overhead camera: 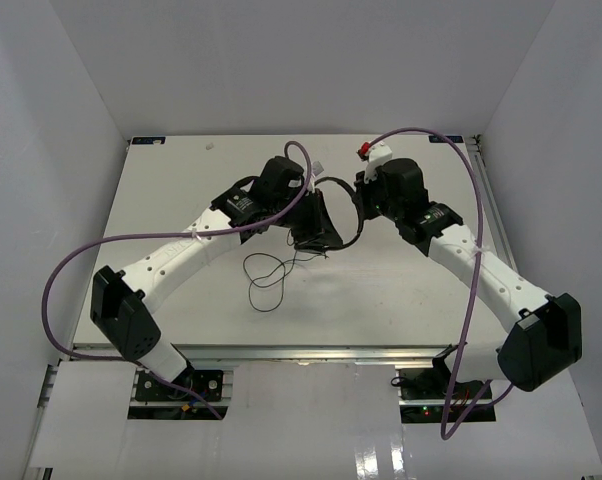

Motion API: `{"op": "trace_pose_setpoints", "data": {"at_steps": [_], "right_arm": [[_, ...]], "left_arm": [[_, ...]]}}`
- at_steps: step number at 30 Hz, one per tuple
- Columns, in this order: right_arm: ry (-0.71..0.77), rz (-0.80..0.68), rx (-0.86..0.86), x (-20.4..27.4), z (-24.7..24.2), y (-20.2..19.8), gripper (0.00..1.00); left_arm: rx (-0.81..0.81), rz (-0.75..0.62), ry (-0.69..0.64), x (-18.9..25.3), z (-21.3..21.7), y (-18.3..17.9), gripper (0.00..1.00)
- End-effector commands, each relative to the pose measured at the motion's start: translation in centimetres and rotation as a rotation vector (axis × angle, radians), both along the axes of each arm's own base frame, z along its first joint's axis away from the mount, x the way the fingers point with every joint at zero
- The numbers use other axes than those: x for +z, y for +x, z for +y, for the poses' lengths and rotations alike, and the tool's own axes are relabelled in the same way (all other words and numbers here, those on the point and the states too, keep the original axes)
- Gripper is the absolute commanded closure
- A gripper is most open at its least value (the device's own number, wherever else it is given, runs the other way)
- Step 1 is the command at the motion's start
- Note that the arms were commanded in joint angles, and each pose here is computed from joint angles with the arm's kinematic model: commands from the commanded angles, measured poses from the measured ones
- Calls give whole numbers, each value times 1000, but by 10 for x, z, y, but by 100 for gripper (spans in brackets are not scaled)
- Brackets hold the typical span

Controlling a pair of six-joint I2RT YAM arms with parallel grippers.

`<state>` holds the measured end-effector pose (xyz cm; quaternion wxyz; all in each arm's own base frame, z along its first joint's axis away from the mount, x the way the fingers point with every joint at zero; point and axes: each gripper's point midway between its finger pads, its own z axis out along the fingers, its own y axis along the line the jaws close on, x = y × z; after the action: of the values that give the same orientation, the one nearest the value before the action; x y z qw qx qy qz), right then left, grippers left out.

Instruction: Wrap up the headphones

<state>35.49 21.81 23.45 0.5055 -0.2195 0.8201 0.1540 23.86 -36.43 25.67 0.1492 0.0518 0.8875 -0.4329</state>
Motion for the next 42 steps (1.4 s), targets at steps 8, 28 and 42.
{"op": "trace_pose_setpoints", "data": {"at_steps": [8, 28, 42], "right_arm": [[180, -130, -72, 76, -18, 11, 92], [438, 8, -51, 106, -38, -21, 92], [518, 24, 13, 124, -45, -37, 92]], "left_arm": [[-78, -227, -152, 31, -25, -39, 53], [-233, -836, -196, -17, -41, -89, 34], [-159, -1022, -166, -66, 3, -86, 33]]}}
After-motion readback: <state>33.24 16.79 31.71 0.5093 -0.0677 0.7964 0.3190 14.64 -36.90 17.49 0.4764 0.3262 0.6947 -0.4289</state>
